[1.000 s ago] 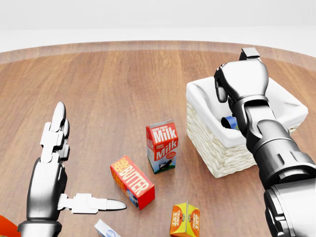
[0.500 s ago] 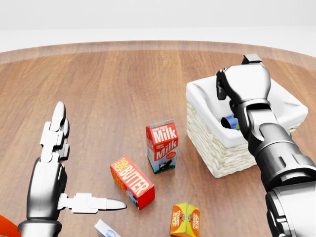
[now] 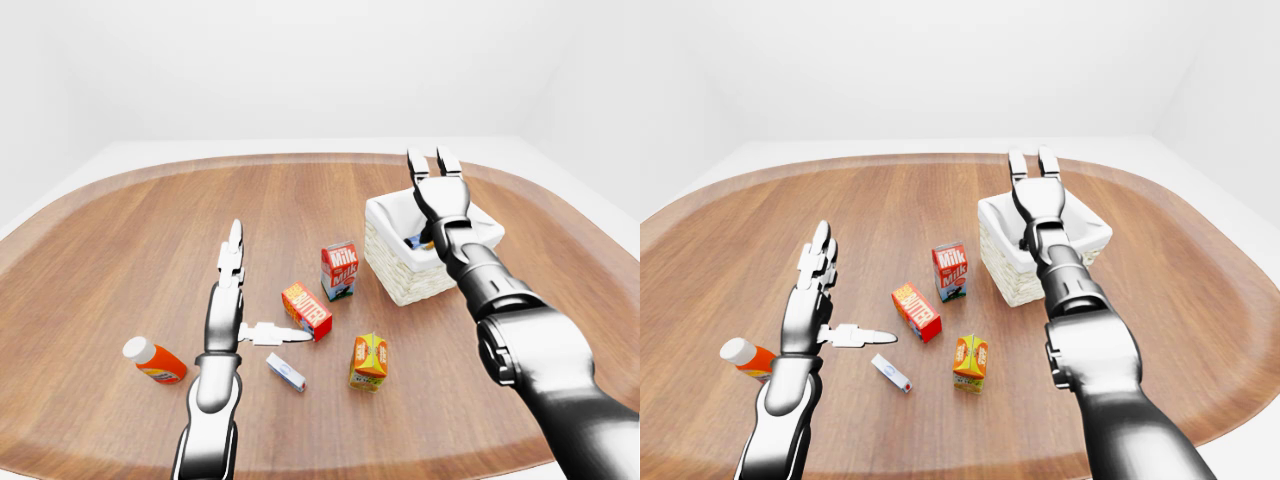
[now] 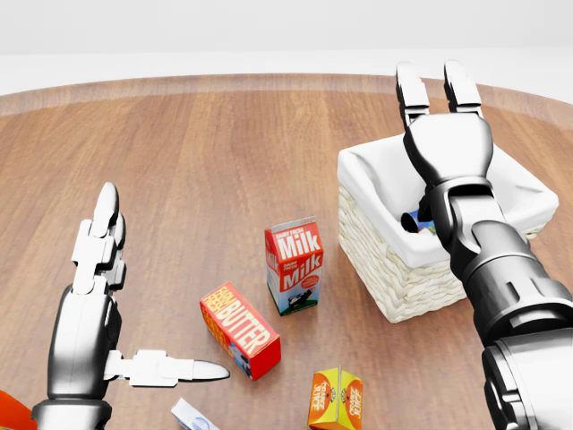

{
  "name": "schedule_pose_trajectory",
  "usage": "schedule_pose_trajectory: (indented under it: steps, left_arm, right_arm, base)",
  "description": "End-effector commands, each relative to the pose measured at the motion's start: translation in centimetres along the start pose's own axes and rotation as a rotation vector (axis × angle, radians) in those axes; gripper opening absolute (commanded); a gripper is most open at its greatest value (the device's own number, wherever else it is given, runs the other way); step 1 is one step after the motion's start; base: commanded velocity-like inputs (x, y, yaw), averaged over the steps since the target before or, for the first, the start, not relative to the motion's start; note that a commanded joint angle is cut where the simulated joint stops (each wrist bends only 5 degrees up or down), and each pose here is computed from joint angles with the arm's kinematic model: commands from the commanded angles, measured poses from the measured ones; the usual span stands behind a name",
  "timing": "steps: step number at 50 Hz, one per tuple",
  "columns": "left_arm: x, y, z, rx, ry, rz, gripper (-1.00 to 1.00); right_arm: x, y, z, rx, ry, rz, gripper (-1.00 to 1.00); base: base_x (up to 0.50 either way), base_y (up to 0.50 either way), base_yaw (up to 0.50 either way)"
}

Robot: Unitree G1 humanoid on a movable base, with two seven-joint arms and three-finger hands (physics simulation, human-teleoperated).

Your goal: Pick up the alphabet soup and the tomato sauce, and put them in the basket.

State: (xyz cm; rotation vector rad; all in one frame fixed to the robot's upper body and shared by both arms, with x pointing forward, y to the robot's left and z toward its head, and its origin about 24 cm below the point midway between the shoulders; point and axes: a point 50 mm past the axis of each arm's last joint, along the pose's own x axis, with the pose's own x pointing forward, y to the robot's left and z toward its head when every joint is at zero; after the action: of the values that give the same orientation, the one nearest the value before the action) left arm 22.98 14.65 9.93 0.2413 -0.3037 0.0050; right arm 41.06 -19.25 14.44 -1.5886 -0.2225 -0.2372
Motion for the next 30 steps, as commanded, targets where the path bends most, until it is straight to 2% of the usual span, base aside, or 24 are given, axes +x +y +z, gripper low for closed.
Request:
schedule_pose_trajectory:
  steps: [1, 30]
  left_arm:
    - [-0.1, 0.1, 0.3, 0.005, -0.012, 0.011, 1.0]
    - [-0.1, 0.2, 0.2, 0.006, -0.005, 0.012, 1.0]
  right_arm:
    - [0.2, -0.4, 0.0, 0.005, 0.002, -0.011, 1.0]
    - [3.7, -8.2, 0.0, 0.082, 0.024, -0.241, 1.0]
  base:
    - [0.0, 0.0, 0.0]
    - [0.0, 0.0, 0.0]
